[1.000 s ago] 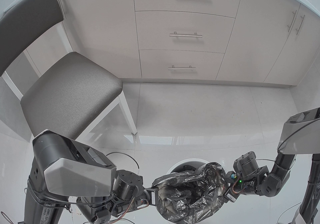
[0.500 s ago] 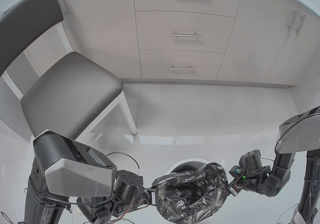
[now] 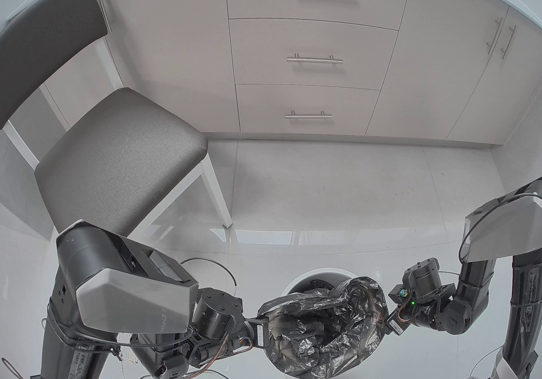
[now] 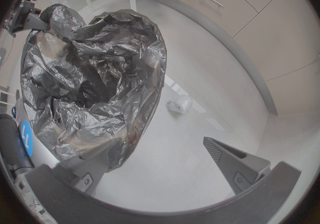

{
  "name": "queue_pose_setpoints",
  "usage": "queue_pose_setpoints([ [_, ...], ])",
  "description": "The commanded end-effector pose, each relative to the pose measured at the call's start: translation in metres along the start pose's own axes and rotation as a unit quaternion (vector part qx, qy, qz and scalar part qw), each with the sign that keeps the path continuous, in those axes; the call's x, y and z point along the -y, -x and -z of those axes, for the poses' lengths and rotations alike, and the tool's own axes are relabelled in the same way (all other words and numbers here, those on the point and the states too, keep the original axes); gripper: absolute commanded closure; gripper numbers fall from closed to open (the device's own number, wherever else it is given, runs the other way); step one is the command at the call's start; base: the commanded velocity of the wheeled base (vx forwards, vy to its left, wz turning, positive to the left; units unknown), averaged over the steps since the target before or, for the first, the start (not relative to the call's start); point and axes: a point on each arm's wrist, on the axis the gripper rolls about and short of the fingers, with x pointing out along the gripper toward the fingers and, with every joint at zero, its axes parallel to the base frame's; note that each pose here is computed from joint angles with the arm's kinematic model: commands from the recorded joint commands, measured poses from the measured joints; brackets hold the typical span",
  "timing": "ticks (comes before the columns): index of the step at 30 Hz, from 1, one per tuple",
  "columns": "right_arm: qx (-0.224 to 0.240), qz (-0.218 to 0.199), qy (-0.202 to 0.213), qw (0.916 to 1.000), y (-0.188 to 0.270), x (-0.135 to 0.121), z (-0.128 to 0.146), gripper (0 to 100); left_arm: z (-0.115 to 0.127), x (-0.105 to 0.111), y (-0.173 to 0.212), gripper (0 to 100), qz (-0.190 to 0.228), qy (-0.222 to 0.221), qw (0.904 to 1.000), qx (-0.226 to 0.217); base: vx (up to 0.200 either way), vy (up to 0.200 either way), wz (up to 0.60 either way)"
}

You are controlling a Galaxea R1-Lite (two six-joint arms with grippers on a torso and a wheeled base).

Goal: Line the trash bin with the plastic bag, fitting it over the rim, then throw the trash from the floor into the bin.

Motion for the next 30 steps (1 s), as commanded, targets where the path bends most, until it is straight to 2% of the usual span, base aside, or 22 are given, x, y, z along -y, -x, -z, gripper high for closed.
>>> queue_pose_setpoints([
  [1, -0.029, 0.01, 0.014, 0.9994, 0.007, -0.002, 0.013, 0, 0.001, -0.001, -0.001, 100, -0.002, 0.0, 1.0, -0.001, 0.0, 0.0, 0.0],
  [9, -0.063, 0.009, 0.027, 0.9976, 0.014, -0.003, 0.029, 0, 0.002, 0.0, 0.0, 100, -0.002, -0.001, 1.0, -0.002, 0.0, 0.0, 0.0],
  [17, -0.057, 0.01, 0.021, 0.9981, 0.014, -0.003, 0.027, 0, 0.002, -0.001, -0.001, 100, -0.002, 0.0, 1.0, -0.003, 0.0, 0.0, 0.0],
  [21, -0.015, 0.023, 0.009, 0.9996, 0.017, 0.0, 0.016, 0, 0.001, -0.001, -0.001, 100, -0.002, 0.0, 1.0, -0.001, 0.0, 0.0, 0.0],
  [23, 0.037, 0.035, 0.002, 0.9987, 0.025, 0.002, 0.004, 0, -0.002, -0.001, -0.001, 100, -0.002, 0.004, 1.0, 0.003, 0.0, 0.0, 0.0],
  [25, 0.069, 0.036, 0.007, 0.9969, 0.033, -0.001, -0.006, 0, -0.004, -0.003, -0.001, 100, -0.003, 0.01, 0.9999, 0.008, 0.0, 0.0, 0.0],
  [26, 0.069, 0.036, 0.007, 0.9969, 0.033, -0.001, -0.006, 0, -0.004, -0.003, -0.001, 100, -0.003, 0.01, 0.9999, 0.008, 0.0, 0.0, 0.0],
  [27, 0.094, 0.033, 0.013, 0.995, 0.042, -0.006, -0.015, 0, -0.006, -0.005, -0.001, 100, -0.005, 0.013, 0.9998, 0.012, 0.0, 0.0, 0.0],
  [30, 0.117, 0.026, 0.029, 0.9924, 0.048, -0.017, -0.025, 0, -0.007, -0.006, -0.003, 100, -0.007, 0.013, 0.9998, 0.013, 0.0, 0.0, 0.0],
])
